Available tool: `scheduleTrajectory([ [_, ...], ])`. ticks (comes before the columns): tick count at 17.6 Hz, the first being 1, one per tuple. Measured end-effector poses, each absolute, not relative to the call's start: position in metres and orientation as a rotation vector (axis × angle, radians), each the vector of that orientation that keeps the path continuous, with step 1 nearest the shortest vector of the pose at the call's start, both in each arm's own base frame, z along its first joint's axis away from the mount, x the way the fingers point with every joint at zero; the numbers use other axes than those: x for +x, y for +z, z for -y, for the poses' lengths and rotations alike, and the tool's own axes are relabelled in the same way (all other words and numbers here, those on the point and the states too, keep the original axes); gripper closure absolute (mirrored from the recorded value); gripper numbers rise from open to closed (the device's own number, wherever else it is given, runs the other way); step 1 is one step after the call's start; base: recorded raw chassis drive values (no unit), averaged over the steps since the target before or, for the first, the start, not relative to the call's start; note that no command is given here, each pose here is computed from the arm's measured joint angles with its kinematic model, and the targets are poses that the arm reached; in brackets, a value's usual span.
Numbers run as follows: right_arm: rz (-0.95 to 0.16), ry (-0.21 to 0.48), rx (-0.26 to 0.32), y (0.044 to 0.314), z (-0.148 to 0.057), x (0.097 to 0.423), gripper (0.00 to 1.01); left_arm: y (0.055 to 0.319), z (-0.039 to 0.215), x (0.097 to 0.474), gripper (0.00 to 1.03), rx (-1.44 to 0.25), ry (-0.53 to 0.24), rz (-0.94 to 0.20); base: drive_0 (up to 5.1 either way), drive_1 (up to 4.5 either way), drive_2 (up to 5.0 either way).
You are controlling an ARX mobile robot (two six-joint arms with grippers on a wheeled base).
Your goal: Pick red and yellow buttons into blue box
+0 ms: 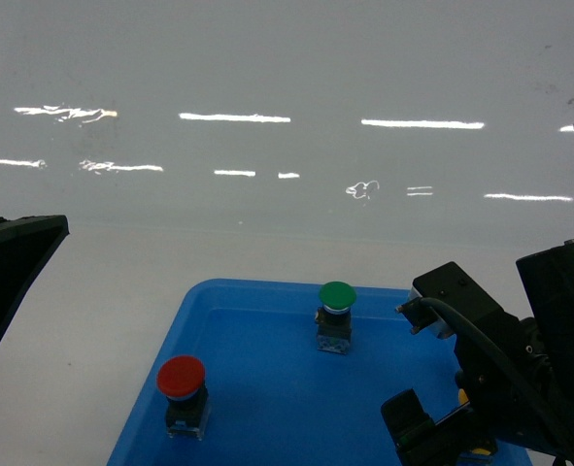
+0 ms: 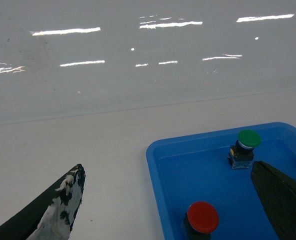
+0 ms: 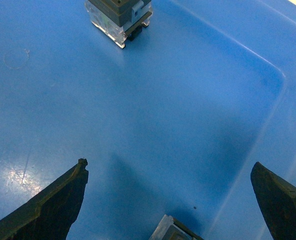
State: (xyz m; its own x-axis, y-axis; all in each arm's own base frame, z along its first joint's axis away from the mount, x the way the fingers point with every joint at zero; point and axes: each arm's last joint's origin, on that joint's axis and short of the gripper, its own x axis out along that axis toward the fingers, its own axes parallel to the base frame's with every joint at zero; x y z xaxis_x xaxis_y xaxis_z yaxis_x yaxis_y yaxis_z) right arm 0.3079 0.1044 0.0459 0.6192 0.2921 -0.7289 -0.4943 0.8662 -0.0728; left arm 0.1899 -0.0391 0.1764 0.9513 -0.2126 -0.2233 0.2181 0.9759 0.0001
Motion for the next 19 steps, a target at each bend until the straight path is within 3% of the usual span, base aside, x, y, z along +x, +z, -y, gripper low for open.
scheduleTrajectory([
  [1, -0.787, 0.458, -0.279, 0.045, -0.104, 0.308, 0.07, 0.176, 0.039, 0.190, 0.05, 0.025, -0.219, -0.224, 0.0, 0.00, 0.0],
  [7, -0.775, 0.440, -0.287, 0.044, -0.104, 0.306, 0.68, 0.176, 0.039, 0.190, 0.05, 0.025, -0.219, -0.224, 0.0, 0.00, 0.0],
  [8, -0.768, 0.432, -0.286, 0.043, -0.103, 0.305, 0.74, 0.176, 0.039, 0.190, 0.05, 0.025, -0.219, -0.224, 0.0, 0.00, 0.0],
  [13, -0.721, 0.401, -0.257, 0.047, -0.096, 0.294, 0.74, 0.176, 0.039, 0.190, 0.05, 0.025, -0.219, -0.224, 0.0, 0.00, 0.0],
  [19, -0.429, 0.301, -0.188, 0.120, -0.072, 0.271, 0.74, 0.176, 0.039, 0.190, 0.05, 0.025, -0.219, -0.224, 0.0, 0.00, 0.0],
])
